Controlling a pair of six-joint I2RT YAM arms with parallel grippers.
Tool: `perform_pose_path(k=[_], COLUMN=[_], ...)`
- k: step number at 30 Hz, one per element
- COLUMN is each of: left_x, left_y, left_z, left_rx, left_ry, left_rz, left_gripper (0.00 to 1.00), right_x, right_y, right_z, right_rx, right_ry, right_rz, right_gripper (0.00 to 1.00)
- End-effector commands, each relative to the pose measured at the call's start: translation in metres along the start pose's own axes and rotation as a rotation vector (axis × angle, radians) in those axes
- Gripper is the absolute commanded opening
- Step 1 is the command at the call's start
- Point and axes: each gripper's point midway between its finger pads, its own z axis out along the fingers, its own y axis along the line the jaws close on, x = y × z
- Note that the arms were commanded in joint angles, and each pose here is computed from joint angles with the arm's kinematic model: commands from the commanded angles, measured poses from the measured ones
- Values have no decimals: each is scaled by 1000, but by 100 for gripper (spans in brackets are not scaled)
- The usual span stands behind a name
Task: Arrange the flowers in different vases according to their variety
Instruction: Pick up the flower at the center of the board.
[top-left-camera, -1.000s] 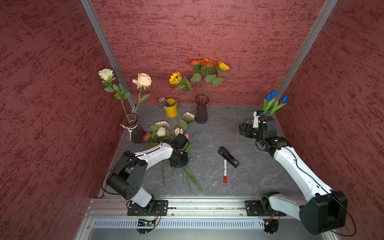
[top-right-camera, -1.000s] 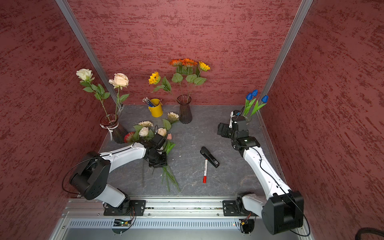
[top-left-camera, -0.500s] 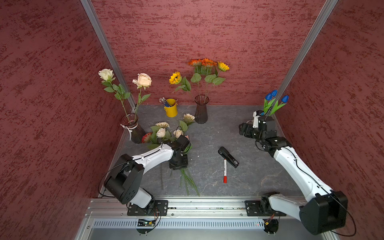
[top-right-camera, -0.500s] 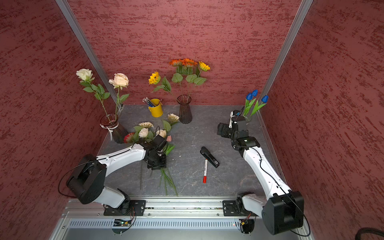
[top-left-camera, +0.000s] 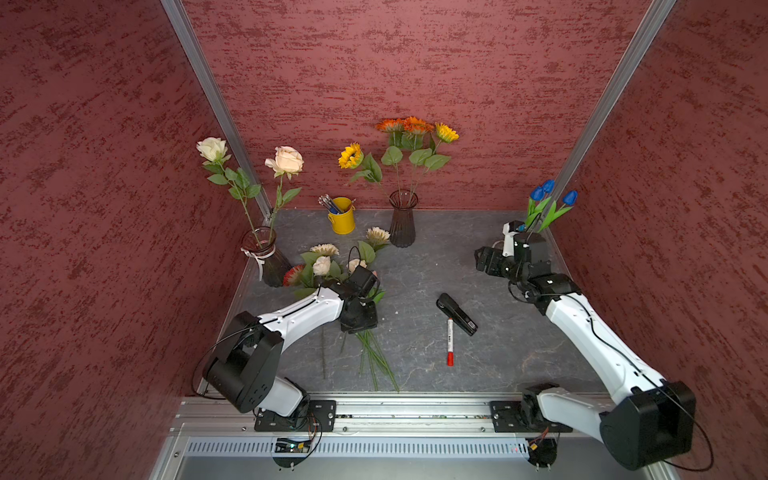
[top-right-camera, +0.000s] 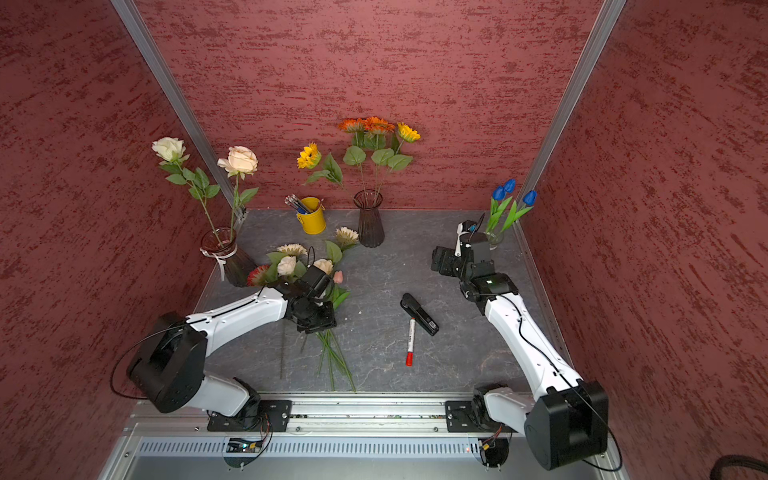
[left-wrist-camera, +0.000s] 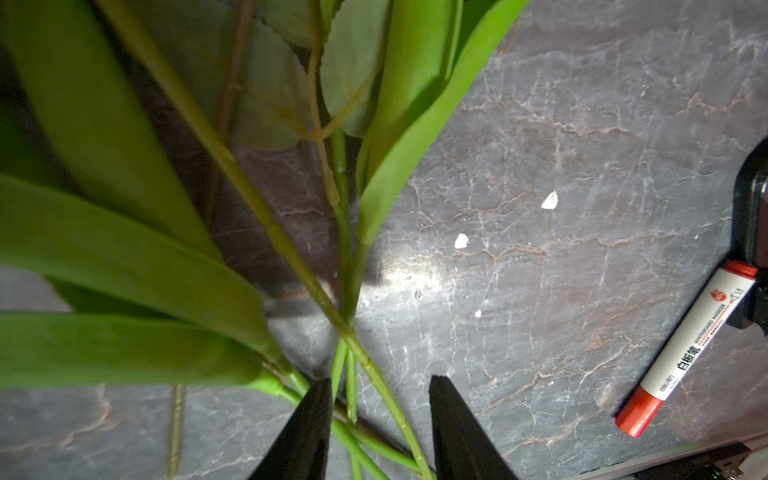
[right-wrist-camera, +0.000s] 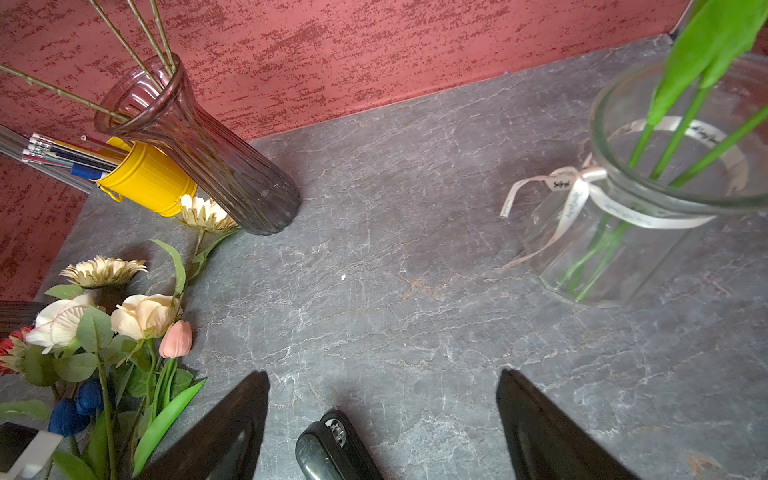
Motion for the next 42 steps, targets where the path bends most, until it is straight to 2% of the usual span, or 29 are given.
perform_pose_path(k=[1, 8, 14, 17, 19, 27, 31, 33, 36, 42], left_x=[-10, -7, -2, -2, -4, -18, -19, -20, -20, -22], left_y=[-15, -11, -5, -3, -4, -15, -18, -17, -18, -31], left_z=[7, 21, 25, 25, 22, -18, -36, -43, -53, -86], left_rx=[82, 46, 18, 5, 1, -13, -10, -9, 0, 75], left_ry=[-15, 39, 65, 68, 60, -28, -57, -72, -105, -256], left_rz=[-12, -16, -12, -7, -2, 28, 34, 36, 39, 81], left_gripper=[41, 32, 30, 20, 17, 13, 8, 1, 0, 0], right_x=[4, 2, 2, 0, -1, -2, -2, -2, -1, 6], right_y=[0, 0, 0, 0, 0, 2, 3, 3, 4, 10], right_z=[-3, -3, -3, -3, -4, -4, -4, -4, -3, 0], right_rx=[7, 7, 8, 11, 12, 5, -1, -2, -6, -20], right_ry=[7, 4, 2, -1, -4, -3, -2, -4, 1, 22], right_rz=[-4, -1, -4, -5, -6, -5, 0, 1, -1, -8], right_gripper=[91, 90, 90, 90, 90, 90, 89, 89, 89, 89])
